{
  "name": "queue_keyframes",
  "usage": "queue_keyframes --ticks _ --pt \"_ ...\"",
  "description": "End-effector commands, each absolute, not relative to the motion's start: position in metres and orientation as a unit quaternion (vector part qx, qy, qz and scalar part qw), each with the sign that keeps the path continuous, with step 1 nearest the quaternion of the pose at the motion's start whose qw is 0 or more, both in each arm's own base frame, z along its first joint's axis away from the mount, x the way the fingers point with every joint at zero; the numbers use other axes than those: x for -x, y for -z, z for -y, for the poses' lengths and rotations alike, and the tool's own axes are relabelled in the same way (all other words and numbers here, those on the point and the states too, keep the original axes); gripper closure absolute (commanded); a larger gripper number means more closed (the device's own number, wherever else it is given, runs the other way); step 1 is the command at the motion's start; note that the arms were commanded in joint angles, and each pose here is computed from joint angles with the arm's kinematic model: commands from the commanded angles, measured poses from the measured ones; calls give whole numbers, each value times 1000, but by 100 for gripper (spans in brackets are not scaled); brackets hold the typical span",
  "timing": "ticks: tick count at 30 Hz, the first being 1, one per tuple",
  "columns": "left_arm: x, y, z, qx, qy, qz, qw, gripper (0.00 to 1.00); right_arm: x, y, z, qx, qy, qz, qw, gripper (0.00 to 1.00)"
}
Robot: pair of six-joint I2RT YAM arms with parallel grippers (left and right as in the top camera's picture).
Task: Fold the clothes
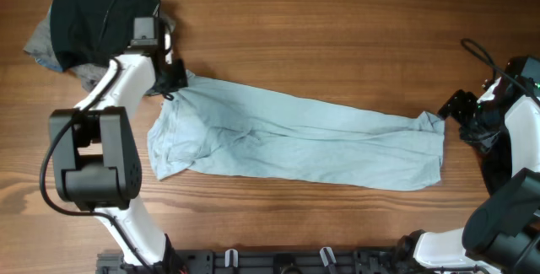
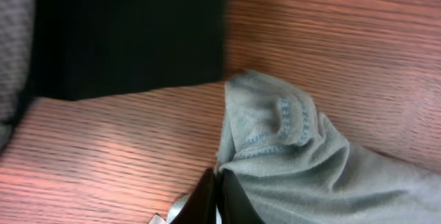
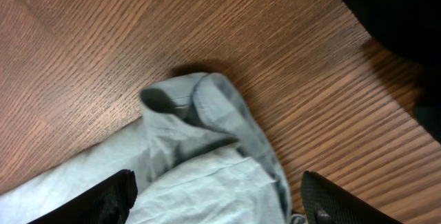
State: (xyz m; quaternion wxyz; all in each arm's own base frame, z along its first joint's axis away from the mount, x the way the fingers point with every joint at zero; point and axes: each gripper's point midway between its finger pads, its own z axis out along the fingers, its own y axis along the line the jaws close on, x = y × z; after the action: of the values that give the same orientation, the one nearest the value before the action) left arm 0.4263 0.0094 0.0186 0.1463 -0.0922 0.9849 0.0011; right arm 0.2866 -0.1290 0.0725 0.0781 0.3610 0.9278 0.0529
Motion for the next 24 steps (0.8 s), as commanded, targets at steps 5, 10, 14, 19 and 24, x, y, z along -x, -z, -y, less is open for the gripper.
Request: queue_keyframes --ticks 5,10,14,19,24 --pt "-399 -27 -6 107 29 -989 99 20 -287 -71 129 -363 -57 -927 79 18" --pt "-369 -12 -25 117 18 -992 36 15 -287 -70 129 -351 -56 -932 79 18" --pt "-347 13 -11 91 84 -992 7 15 -286 -70 128 -351 -56 -932 76 17" --pt "-345 17 -17 97 67 -993 6 86 -288 -71 129 -350 -56 -931 81 17" --pt "-329 17 -70 236 -37 -971 -9 96 -275 -61 121 -352 -61 -932 54 17"
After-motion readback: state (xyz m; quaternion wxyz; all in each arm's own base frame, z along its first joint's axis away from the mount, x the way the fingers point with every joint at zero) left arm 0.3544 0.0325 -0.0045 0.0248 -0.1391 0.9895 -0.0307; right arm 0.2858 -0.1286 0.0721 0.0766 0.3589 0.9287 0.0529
